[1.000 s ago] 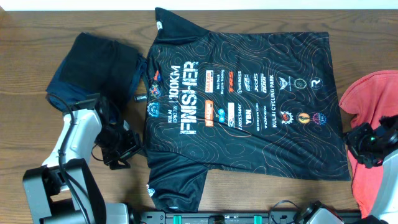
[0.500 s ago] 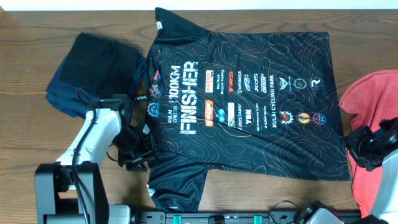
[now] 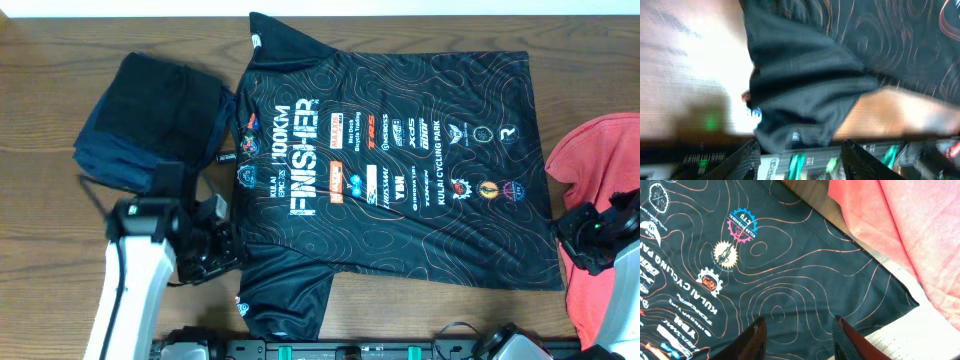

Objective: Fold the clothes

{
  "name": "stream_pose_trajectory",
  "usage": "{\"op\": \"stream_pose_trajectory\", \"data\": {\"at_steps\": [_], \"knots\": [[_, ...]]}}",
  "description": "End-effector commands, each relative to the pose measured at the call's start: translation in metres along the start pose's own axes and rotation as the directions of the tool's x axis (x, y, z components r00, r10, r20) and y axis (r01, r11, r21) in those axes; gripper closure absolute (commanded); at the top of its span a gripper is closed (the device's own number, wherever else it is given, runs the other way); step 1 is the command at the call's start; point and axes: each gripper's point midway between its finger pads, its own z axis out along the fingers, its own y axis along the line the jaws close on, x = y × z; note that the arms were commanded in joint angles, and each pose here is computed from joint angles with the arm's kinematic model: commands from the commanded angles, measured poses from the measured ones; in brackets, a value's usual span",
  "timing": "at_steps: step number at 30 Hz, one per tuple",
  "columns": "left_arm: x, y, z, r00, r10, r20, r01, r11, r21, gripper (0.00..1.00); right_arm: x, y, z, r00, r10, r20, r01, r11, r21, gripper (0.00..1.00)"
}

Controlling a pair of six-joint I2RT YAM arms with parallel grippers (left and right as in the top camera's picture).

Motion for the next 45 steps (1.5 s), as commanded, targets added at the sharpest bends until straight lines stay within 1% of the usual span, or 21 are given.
{"op": "stream_pose_trajectory", "data": {"at_steps": [1, 8, 16, 17, 19, 21, 22, 24, 27, 29, 31, 34, 36, 38, 40, 43, 45], "knots": [[0.009, 0.018, 0.019, 0.994, -0.110, 0.000, 0.110, 0.993, -0.051, 0.42, 0.000, -0.004, 0.002, 1.000, -0.002, -0.001, 0.002, 1.000, 0.010, 0.59], [0.028, 0.046, 0.084, 0.968, -0.230, -0.101, 0.218, 0.969, -0.118, 0.41, -0.002, -0.003, 0.002, 1.000, -0.004, 0.007, 0.004, 1.000, 0.007, 0.59], [0.030, 0.044, 0.108, 0.963, -0.211, -0.167, 0.189, 0.972, -0.140, 0.42, -0.002, -0.003, 0.002, 1.000, -0.004, 0.007, 0.004, 1.000, 0.007, 0.59], [0.029, 0.043, 0.110, 0.964, -0.206, -0.171, 0.182, 0.973, -0.143, 0.44, -0.003, -0.003, 0.002, 1.000, -0.004, 0.008, 0.004, 1.000, 0.007, 0.59], [0.029, 0.042, 0.115, 0.963, -0.201, -0.178, 0.175, 0.973, -0.150, 0.65, -0.003, -0.003, 0.002, 1.000, -0.005, 0.010, 0.005, 1.000, 0.007, 0.59], [0.029, 0.042, 0.118, 0.962, -0.200, -0.187, 0.173, 0.973, -0.155, 0.78, -0.003, -0.003, 0.002, 1.000, -0.005, 0.009, 0.005, 1.000, 0.007, 0.59], [0.030, 0.040, 0.118, 0.960, -0.202, -0.195, 0.175, 0.973, -0.149, 0.86, -0.003, -0.003, 0.002, 1.000, -0.005, 0.009, 0.005, 1.000, 0.008, 0.59], [0.032, 0.037, 0.118, 0.958, -0.202, -0.205, 0.178, 0.975, -0.133, 0.94, -0.003, -0.004, 0.002, 1.000, -0.005, 0.011, 0.004, 1.000, 0.014, 0.59], [0.028, 0.032, 0.108, 0.958, -0.202, -0.205, 0.177, 0.975, -0.134, 0.94, -0.003, -0.004, 0.002, 1.000, -0.005, 0.012, 0.004, 1.000, 0.015, 0.58], [0.021, 0.025, 0.097, 0.966, -0.175, -0.191, 0.152, 0.980, -0.128, 0.94, -0.004, -0.007, 0.002, 1.000, -0.004, 0.018, 0.003, 0.999, 0.033, 0.58], [0.010, 0.019, 0.083, 0.976, -0.147, -0.159, 0.127, 0.983, -0.131, 0.94, -0.004, -0.009, 0.002, 1.000, -0.003, 0.016, 0.002, 0.999, 0.044, 0.57], [-0.006, 0.014, 0.061, 0.988, -0.115, -0.099, 0.099, 0.982, -0.159, 0.94, 0.000, -0.013, 0.007, 1.000, 0.006, -0.006, -0.005, 0.998, 0.058, 0.53], [-0.013, 0.008, 0.051, 0.994, -0.081, -0.073, 0.070, 0.986, -0.150, 0.94, 0.008, -0.027, 0.014, 0.996, 0.076, -0.037, -0.071, 0.989, 0.127, 0.48], [-0.015, 0.005, 0.046, 0.995, -0.078, -0.062, 0.068, 0.987, -0.144, 0.94, 0.015, -0.042, 0.022, 0.990, 0.127, -0.053, -0.115, 0.974, 0.193, 0.44], [-0.014, 0.005, 0.046, 0.995, -0.078, -0.063, 0.068, 0.987, -0.145, 0.94, 0.022, -0.056, 0.033, 0.981, 0.176, -0.075, -0.155, 0.960, 0.234, 0.42], [-0.012, 0.006, 0.046, 0.994, -0.081, -0.070, 0.070, 0.986, -0.149, 0.94, 0.032, -0.072, 0.050, 0.964, 0.239, -0.115, -0.202, 0.943, 0.265, 0.42], [-0.012, 0.006, 0.046, 0.994, -0.082, -0.072, 0.070, 0.986, -0.150, 0.94, 0.034, -0.082, 0.058, 0.953, 0.276, -0.126, -0.233, 0.932, 0.277, 0.46]]}}
